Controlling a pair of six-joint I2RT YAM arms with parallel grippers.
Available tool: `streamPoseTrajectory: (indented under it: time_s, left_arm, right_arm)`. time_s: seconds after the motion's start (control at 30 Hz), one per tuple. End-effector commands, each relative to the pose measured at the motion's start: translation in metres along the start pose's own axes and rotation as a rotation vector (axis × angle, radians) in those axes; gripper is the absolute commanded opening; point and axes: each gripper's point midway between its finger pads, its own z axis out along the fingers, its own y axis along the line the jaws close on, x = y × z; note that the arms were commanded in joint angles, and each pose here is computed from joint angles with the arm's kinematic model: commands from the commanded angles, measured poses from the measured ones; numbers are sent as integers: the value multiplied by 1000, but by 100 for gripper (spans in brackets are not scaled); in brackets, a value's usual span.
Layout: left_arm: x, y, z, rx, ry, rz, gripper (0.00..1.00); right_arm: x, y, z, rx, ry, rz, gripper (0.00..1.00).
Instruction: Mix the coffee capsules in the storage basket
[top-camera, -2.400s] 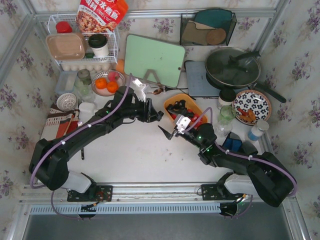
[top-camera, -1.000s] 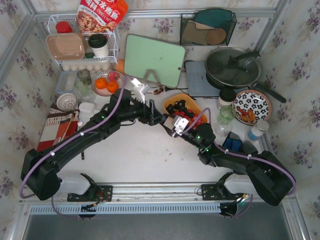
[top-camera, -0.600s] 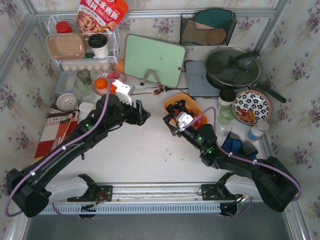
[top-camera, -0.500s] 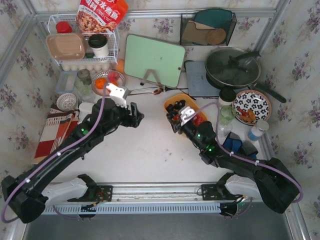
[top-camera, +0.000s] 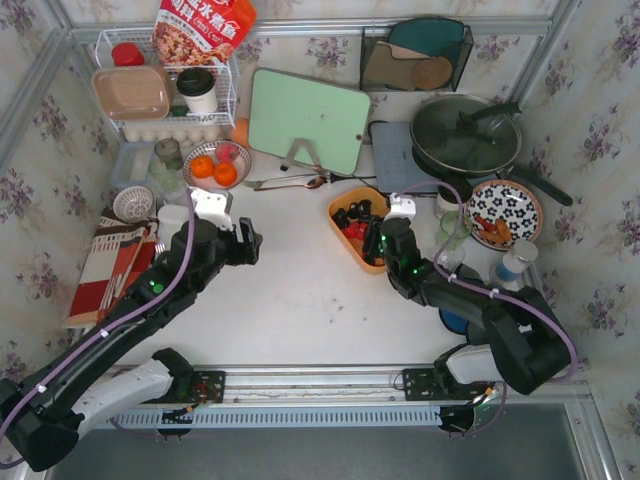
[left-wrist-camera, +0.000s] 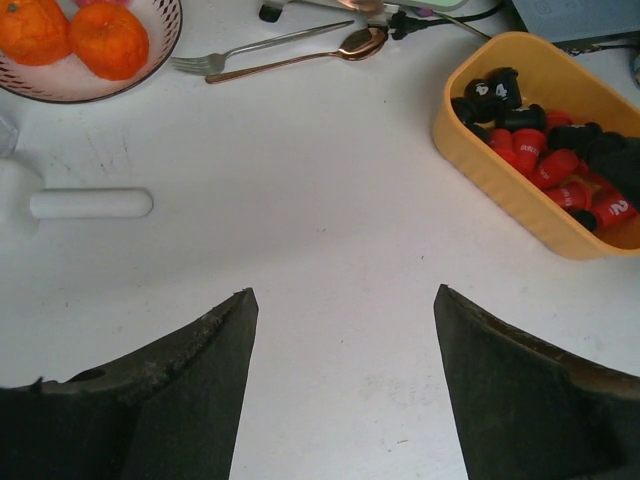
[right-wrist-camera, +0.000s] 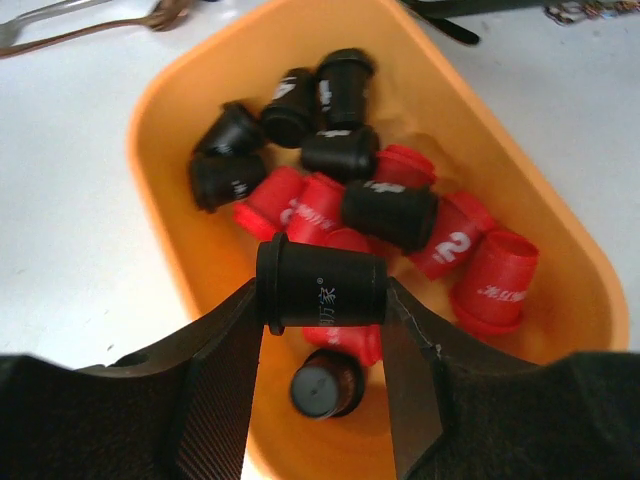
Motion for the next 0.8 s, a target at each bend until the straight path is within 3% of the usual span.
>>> streamPoseTrajectory:
  time_s: [0.0, 0.13, 0.2, 0.37, 0.43, 0.77]
  left_arm:
    - [1, 3, 1, -16, -3, 7, 74]
    - [3, 4, -1, -17, 2, 11, 74]
    - [3, 5, -2, -18, 1, 16, 74]
    - [5, 9, -5, -28, -1, 21, 74]
    - [5, 9, -5, -29, 1, 23, 74]
    - [1, 15, -3, -66, -17, 30, 74]
  right_arm:
    - [-6, -6, 19, 6, -4, 121, 30]
    - [-22, -5, 39, -1, -41, 151, 34]
    - [-29, -4, 46, 3, -45, 155, 42]
    - [-32, -5, 61, 33, -25, 150, 74]
    - [-35, -6, 61, 37, -32, 147, 98]
    - [-60, -18, 23, 27, -158, 41, 100]
